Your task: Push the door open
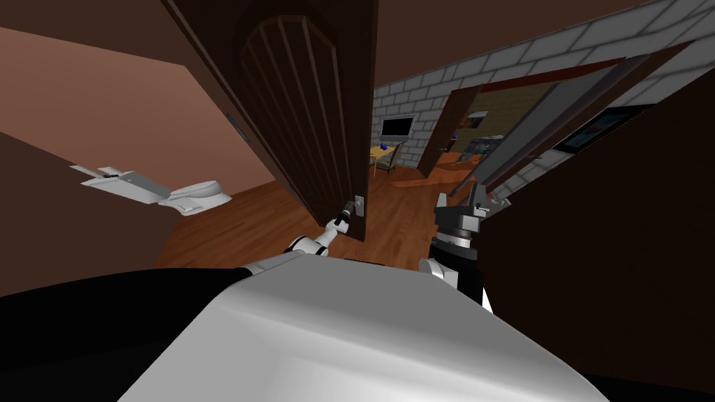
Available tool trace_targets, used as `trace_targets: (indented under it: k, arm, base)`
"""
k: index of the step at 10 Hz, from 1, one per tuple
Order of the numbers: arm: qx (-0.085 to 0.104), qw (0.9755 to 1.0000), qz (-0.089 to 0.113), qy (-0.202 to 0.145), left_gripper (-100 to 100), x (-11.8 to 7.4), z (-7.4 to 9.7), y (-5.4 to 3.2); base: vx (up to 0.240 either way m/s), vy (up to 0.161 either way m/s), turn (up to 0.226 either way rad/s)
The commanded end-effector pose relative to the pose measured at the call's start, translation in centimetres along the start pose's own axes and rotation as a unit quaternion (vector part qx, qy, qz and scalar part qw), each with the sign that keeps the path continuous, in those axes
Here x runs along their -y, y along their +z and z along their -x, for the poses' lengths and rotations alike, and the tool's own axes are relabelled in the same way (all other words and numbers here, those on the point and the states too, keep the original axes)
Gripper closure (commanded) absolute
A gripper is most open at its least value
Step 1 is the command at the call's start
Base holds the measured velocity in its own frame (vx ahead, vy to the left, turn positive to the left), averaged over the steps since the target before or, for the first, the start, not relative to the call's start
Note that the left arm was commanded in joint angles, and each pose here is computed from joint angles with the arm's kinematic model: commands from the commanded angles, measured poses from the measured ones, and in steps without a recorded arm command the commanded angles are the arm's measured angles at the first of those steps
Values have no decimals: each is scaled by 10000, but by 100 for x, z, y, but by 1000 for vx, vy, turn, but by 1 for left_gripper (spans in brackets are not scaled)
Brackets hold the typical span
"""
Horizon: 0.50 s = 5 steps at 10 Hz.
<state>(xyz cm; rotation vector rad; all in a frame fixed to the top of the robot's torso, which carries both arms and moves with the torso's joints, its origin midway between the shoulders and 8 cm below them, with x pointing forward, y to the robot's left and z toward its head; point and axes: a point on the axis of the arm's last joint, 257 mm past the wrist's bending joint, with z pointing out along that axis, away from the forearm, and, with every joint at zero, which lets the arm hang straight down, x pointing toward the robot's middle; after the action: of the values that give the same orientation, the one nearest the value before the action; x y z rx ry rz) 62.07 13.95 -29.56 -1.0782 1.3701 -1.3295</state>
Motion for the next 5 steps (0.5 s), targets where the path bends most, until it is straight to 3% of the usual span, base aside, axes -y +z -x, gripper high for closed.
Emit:
trace_targets:
  k: [1, 5]
  arm:
    - [-15, 10000, -1, -6, -100, -1, -14, -1]
    - [-84, 9999, -3, -68, -100, 1, -125, 2]
  base:
    - [-166, 36, -7]
    - [-202, 12, 11]
